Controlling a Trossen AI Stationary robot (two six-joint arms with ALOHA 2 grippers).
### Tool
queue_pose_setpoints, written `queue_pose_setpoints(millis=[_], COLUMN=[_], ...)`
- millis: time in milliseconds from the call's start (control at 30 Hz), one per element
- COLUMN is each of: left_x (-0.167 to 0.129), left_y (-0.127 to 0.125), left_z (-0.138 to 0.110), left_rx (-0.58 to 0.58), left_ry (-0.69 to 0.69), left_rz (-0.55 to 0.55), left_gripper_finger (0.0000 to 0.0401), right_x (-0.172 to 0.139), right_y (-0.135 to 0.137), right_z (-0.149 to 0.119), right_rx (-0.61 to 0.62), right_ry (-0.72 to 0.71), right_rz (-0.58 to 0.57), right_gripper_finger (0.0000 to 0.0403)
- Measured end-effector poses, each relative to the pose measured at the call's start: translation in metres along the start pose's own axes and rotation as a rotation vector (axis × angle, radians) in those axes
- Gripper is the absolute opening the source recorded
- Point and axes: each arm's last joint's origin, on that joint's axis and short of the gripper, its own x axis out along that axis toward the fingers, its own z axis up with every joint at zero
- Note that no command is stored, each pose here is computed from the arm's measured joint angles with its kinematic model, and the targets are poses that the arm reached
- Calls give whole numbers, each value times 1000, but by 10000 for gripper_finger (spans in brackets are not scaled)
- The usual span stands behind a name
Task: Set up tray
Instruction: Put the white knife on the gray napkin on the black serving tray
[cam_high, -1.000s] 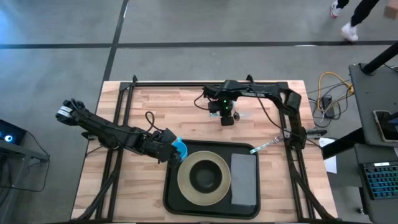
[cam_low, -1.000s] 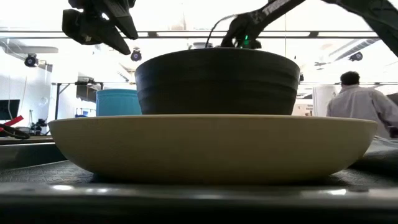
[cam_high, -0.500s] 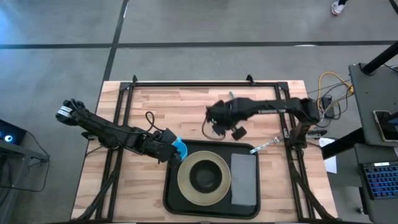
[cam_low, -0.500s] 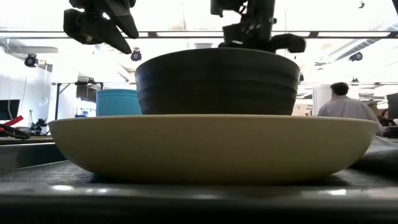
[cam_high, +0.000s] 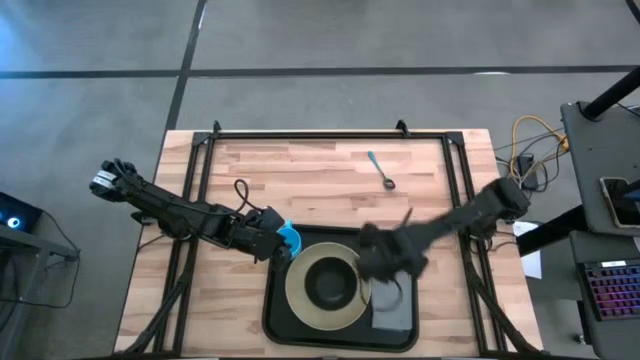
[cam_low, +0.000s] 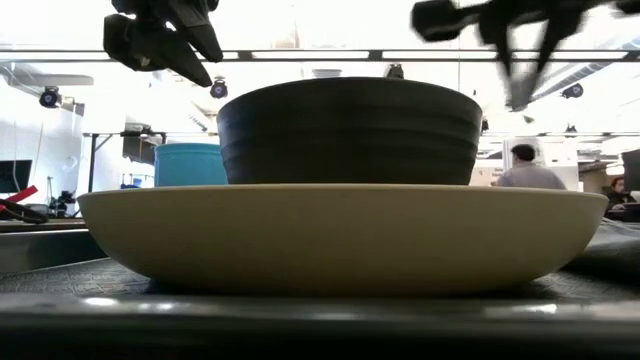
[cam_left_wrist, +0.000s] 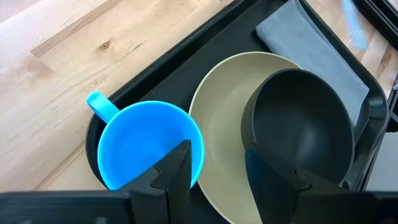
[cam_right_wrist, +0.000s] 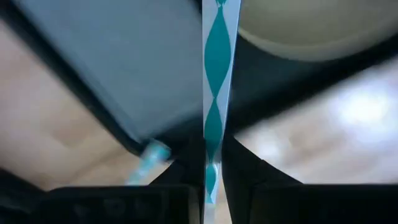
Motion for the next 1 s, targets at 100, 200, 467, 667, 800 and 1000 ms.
queue_pose_setpoints(millis=[100, 200, 467, 667, 800, 1000], left_x=[0, 0, 0, -1, -1, -1], left_y=[0, 0, -6, -9, -11, -13], left_z=[0, 0, 4, 5, 7, 8], left_rx=[0, 0, -26, -93, -117, -127], left_ry=[0, 0, -35, -48, -58, -71], left_rz=[0, -1, -61, -90, -111, -134], left_gripper_finger=[131, 131, 131, 131, 131, 131], right_x=[-4, 5, 31, 42, 46, 44], right_y=[29, 56, 109, 128, 128, 122], right_z=[16, 30, 51, 58, 61, 72], right_rx=[-64, -116, -296, -435, -474, -511], right_ry=[-58, -76, -61, -100, -130, -238], right_rz=[72, 149, 174, 118, 78, 18], right_gripper_finger=[22, 22, 23, 23, 23, 23])
